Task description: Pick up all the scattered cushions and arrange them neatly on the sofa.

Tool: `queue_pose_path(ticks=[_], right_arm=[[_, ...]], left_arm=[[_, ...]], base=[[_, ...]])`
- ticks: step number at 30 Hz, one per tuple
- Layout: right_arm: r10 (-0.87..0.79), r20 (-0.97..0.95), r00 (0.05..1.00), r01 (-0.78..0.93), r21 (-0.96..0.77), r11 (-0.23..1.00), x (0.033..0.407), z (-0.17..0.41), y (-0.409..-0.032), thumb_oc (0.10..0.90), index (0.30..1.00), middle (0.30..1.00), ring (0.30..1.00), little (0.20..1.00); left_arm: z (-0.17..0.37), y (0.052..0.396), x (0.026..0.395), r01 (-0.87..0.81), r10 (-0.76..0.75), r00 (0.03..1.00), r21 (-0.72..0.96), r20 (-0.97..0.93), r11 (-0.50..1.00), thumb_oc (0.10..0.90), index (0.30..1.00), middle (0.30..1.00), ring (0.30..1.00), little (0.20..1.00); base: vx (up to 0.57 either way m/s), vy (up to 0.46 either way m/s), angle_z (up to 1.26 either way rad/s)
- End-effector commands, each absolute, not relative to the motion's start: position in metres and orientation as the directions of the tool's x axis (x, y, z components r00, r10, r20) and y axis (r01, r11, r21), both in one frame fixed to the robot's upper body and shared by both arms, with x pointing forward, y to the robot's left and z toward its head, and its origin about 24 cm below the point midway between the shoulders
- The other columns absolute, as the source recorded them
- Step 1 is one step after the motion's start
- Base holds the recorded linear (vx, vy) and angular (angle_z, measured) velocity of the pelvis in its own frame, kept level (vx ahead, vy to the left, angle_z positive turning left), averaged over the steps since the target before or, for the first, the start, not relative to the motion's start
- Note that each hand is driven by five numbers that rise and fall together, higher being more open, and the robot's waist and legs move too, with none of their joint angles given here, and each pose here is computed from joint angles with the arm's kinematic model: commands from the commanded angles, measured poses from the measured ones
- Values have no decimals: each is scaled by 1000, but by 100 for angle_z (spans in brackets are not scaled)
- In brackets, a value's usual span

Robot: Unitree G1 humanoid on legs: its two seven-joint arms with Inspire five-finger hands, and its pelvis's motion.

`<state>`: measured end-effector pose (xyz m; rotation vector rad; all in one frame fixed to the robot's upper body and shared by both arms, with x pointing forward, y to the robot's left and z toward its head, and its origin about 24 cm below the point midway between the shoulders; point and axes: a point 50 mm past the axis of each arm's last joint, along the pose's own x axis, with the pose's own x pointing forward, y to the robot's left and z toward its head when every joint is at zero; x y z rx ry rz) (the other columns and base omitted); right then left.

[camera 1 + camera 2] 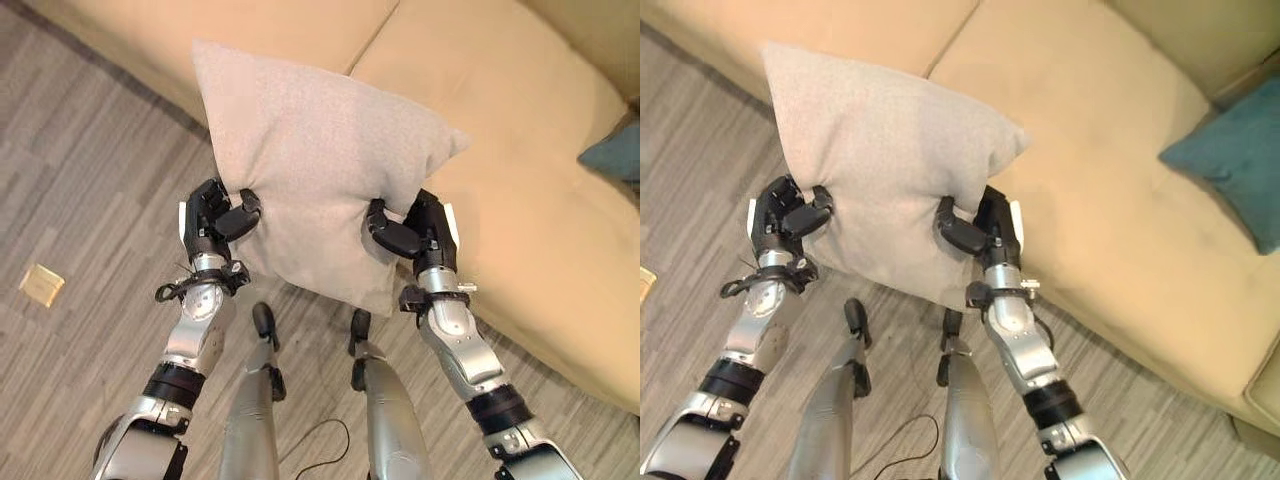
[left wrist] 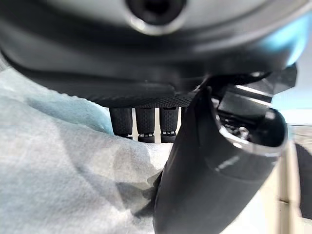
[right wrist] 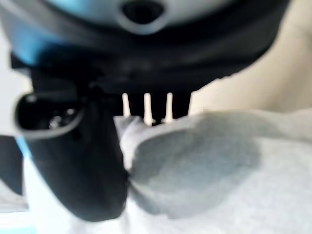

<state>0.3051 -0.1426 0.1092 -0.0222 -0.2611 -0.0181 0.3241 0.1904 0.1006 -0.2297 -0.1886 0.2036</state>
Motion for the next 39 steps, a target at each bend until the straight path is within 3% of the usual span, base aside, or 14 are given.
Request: queue_pose_path(ticks=[1, 6, 11, 14, 21, 39], right_arm=[[127, 507, 852, -154, 11, 988, 288, 151, -119, 400, 300, 300, 300, 300], [91, 430, 898, -66, -72, 995, 270, 124, -155, 400, 300, 300, 300, 300], [23, 303, 953, 4, -88, 996, 251, 91, -178, 400, 300, 300, 300, 300], [-18, 219, 976, 32, -59, 998, 239, 71, -185, 400, 300, 300, 300, 300], [10, 152, 988, -19, 60, 998, 237, 55, -174, 400, 300, 300, 300, 300], [78, 127, 989, -75, -24, 997, 233, 56, -179, 400, 300, 300, 300, 300]], left_arm=[[119, 144, 310, 86, 2, 935, -233, 355, 969, 400, 300, 300, 300, 300], [94, 168, 285, 32, 9, 953, -131, 304, 991, 400, 300, 300, 300, 300], [59, 177, 260, -13, 50, 986, -222, 162, 975, 400, 300, 300, 300, 300], [49, 179, 250, -2, 21, 993, -161, 119, 987, 400, 300, 300, 300, 300], [32, 166, 244, 57, -54, 998, -82, 44, 995, 400, 300, 300, 300, 300], [10, 163, 230, 88, -89, 994, -24, -61, 996, 400, 300, 300, 300, 300]], base=[[206, 78, -1], [139, 100, 3], [68, 158, -8], [27, 172, -8], [46, 19, 28], [59, -110, 82]])
